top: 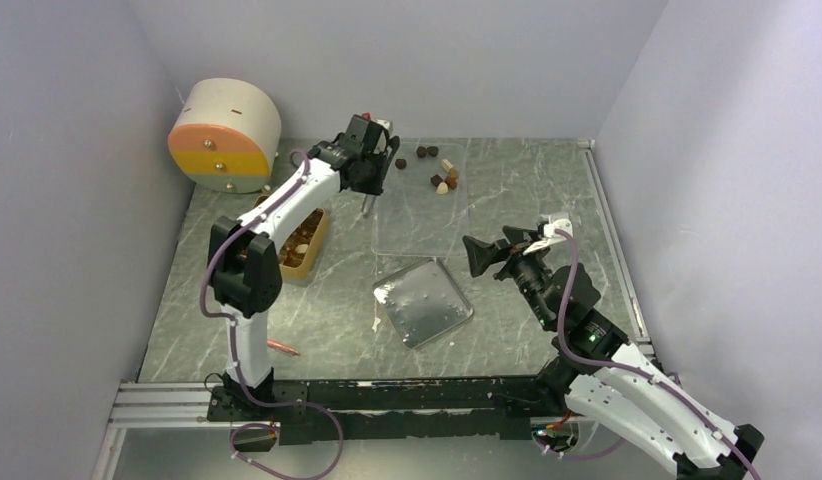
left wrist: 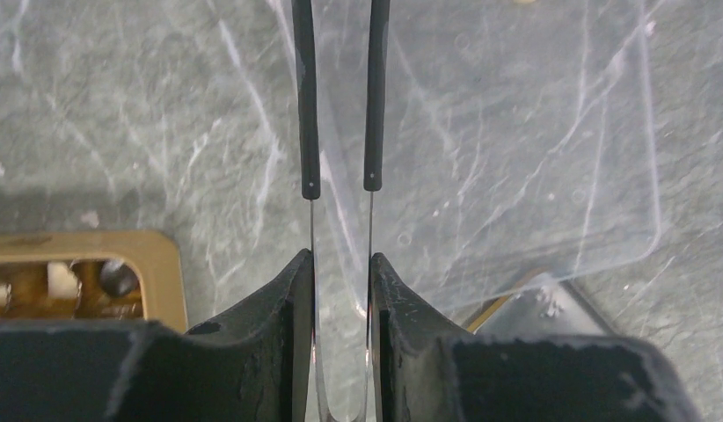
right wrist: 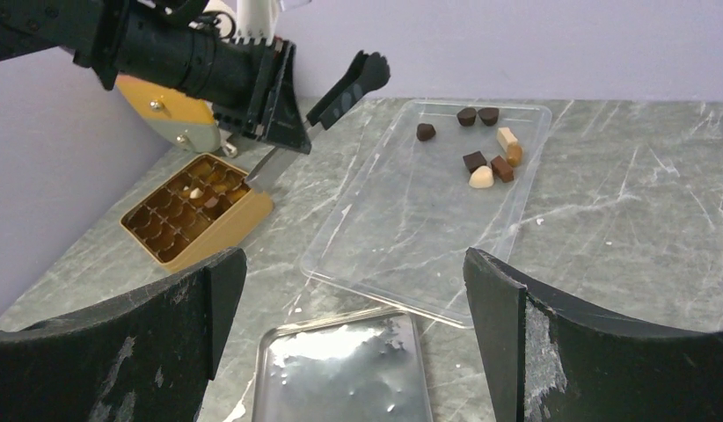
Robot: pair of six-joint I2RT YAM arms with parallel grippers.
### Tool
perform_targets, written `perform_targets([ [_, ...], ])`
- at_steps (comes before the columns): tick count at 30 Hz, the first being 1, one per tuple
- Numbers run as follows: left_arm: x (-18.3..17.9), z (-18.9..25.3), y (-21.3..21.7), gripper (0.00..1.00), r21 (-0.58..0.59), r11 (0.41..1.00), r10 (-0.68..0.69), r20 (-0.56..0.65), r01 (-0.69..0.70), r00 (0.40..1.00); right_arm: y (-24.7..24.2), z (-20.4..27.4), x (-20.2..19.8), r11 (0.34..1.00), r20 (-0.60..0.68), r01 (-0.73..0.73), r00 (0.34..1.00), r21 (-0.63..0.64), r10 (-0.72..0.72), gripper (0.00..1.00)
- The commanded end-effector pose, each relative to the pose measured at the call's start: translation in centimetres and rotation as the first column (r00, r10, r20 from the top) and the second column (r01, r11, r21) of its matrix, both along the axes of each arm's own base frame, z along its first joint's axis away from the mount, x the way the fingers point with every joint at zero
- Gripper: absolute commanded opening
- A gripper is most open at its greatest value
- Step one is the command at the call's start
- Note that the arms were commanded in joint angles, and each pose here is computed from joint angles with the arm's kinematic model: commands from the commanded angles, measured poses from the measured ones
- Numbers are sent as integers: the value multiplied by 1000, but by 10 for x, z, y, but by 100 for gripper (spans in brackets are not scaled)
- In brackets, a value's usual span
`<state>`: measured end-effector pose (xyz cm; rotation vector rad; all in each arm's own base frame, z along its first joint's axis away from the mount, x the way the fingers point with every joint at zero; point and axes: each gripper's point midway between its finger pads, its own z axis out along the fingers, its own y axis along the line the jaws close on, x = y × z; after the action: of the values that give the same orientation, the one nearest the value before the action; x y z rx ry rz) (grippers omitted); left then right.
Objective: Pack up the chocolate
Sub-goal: Place the fake chocolate in the packing box.
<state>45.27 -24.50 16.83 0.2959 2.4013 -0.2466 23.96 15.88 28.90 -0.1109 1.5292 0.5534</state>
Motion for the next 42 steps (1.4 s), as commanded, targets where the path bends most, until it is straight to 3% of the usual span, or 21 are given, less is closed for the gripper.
perform_targets([
  [1, -19, 21, 19, 20, 8, 998, 61, 28, -61, 998, -4, 7, -2, 999, 13, 9, 1000, 43, -10, 100],
  [12, -83, 27, 79, 20, 120, 980, 163, -10, -160, 987, -3, 3, -4, 998, -6, 4, 1000, 68, -3, 100],
  [26, -146, 30, 139, 20, 150, 957, 264, -103, -248, 959, -1, -4, 1, 999, -3, 11, 1000, 49, -11, 100],
  [37, -206, 20, 191, 22, 200, 900, 423, -187, -387, 887, 5, -6, 0, 999, 4, -17, 1000, 44, 17, 100],
  [42, -218, 10, 198, 23, 212, 895, 437, -230, -393, 870, 7, -4, 1, 999, 10, -26, 1000, 29, 26, 100],
])
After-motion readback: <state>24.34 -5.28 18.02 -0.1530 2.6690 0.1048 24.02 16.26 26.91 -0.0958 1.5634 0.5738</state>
